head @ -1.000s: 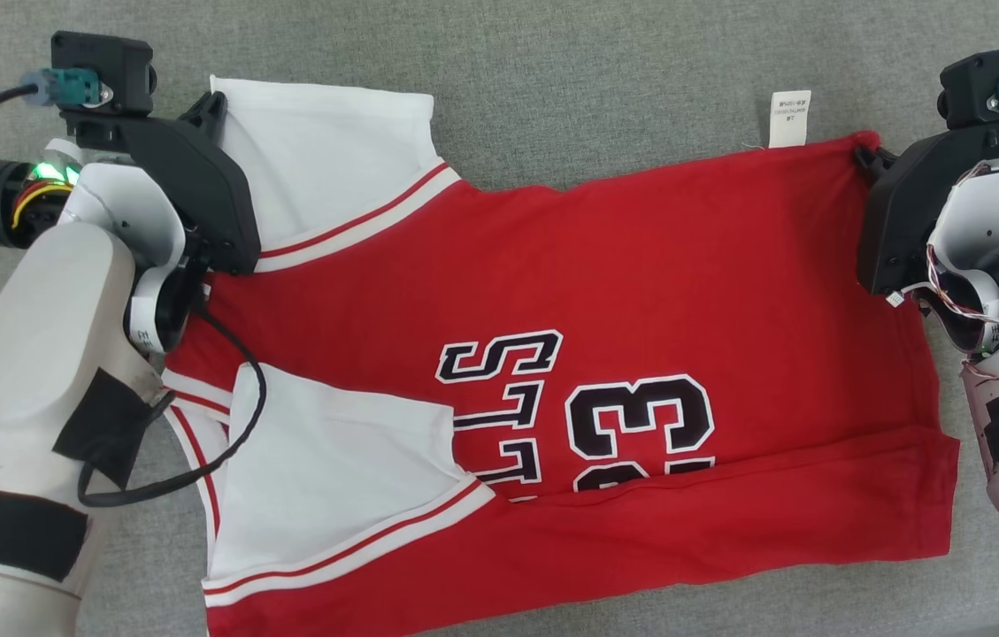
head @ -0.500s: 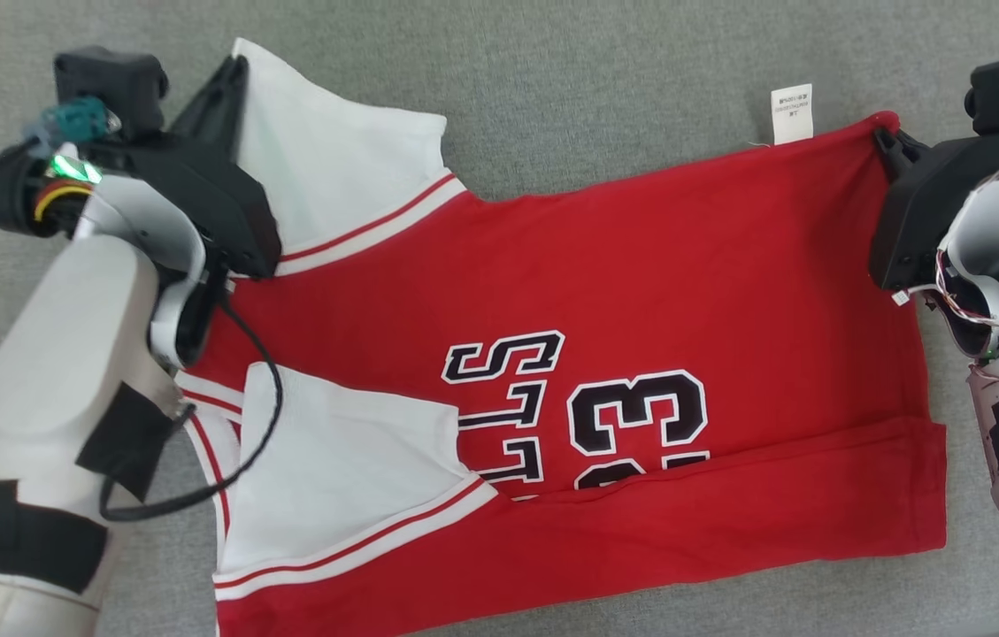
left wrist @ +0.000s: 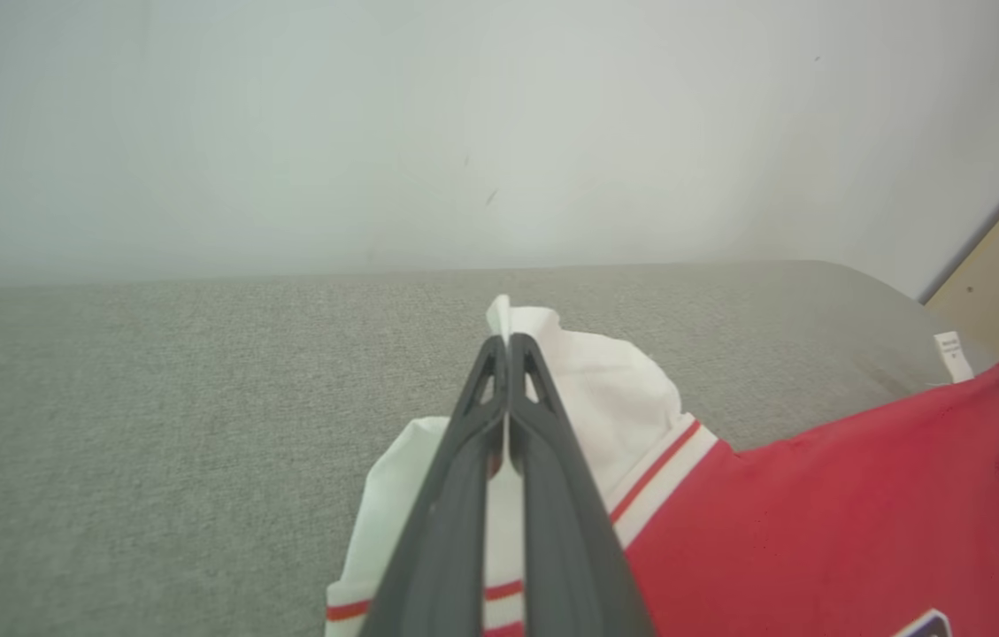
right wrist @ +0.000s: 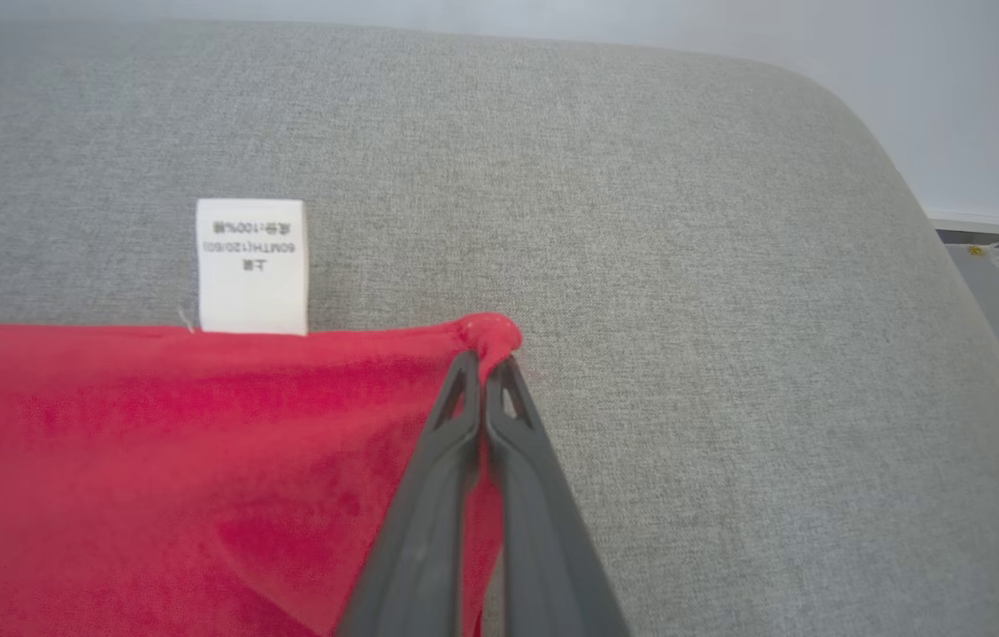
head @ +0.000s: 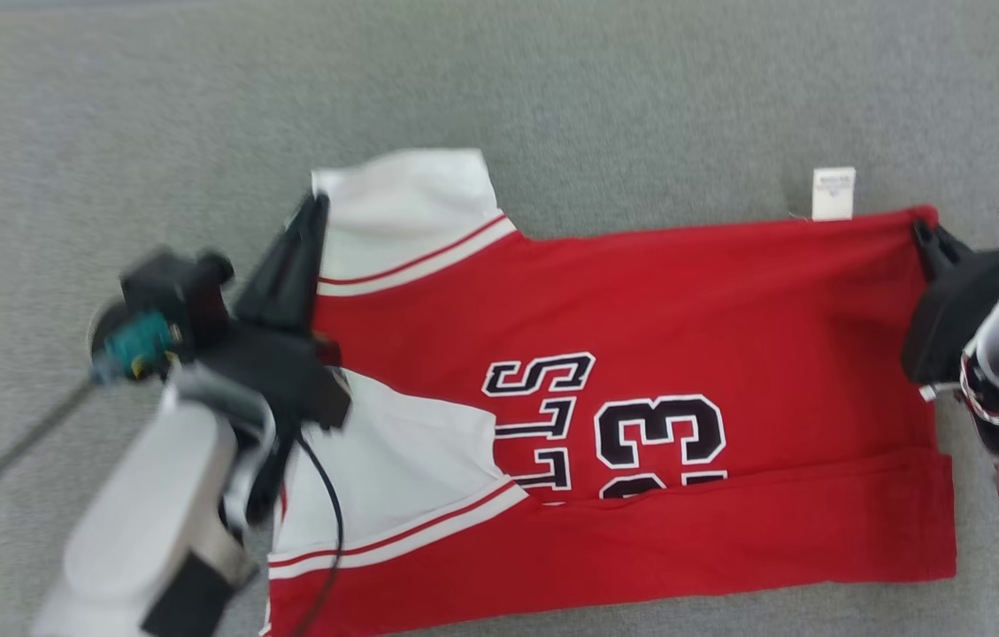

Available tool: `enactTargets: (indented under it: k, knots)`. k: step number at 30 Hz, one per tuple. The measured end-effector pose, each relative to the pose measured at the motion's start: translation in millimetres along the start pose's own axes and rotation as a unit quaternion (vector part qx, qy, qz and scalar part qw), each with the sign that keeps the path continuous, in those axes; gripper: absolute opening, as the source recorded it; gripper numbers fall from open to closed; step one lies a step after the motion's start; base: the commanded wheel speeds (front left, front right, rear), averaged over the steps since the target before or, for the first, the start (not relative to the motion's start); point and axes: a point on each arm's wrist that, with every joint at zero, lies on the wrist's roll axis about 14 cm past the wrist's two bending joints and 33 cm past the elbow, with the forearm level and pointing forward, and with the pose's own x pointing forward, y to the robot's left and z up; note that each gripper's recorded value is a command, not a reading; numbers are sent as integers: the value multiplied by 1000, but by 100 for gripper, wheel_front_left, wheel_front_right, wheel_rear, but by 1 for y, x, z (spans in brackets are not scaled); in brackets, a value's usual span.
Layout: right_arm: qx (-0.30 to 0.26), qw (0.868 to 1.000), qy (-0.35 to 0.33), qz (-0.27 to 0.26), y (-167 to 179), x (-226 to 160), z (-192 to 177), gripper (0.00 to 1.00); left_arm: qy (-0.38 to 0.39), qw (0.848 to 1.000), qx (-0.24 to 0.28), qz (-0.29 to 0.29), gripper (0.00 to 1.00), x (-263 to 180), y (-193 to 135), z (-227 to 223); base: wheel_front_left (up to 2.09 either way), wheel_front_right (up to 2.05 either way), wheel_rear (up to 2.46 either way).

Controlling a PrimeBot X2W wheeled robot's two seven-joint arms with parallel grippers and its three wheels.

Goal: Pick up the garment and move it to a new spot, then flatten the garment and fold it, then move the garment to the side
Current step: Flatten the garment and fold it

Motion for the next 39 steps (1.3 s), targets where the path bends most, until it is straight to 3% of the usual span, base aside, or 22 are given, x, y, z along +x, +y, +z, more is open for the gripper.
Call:
enactTargets:
  k: [8, 19, 25, 39]
  knots:
    - [-11, 1000, -24, 9, 6, -26, -8, 0, -14, 1000, -11, 2, 0, -59, -24, -3, 0, 0, 0]
    - [-58, 998, -16, 13, 6, -60, -36, 0, 15, 997, -68, 40, 0, -140, -44, -28, 0, 0, 0]
    - [-74, 997, -2, 11, 4, -68, -44, 0, 35, 995, -81, 52, 0, -164, -51, -40, 0, 0, 0]
    - [-58, 998, 9, 1, -1, -89, -59, 0, 65, 989, -104, 83, 0, -202, -56, -60, 0, 0, 0]
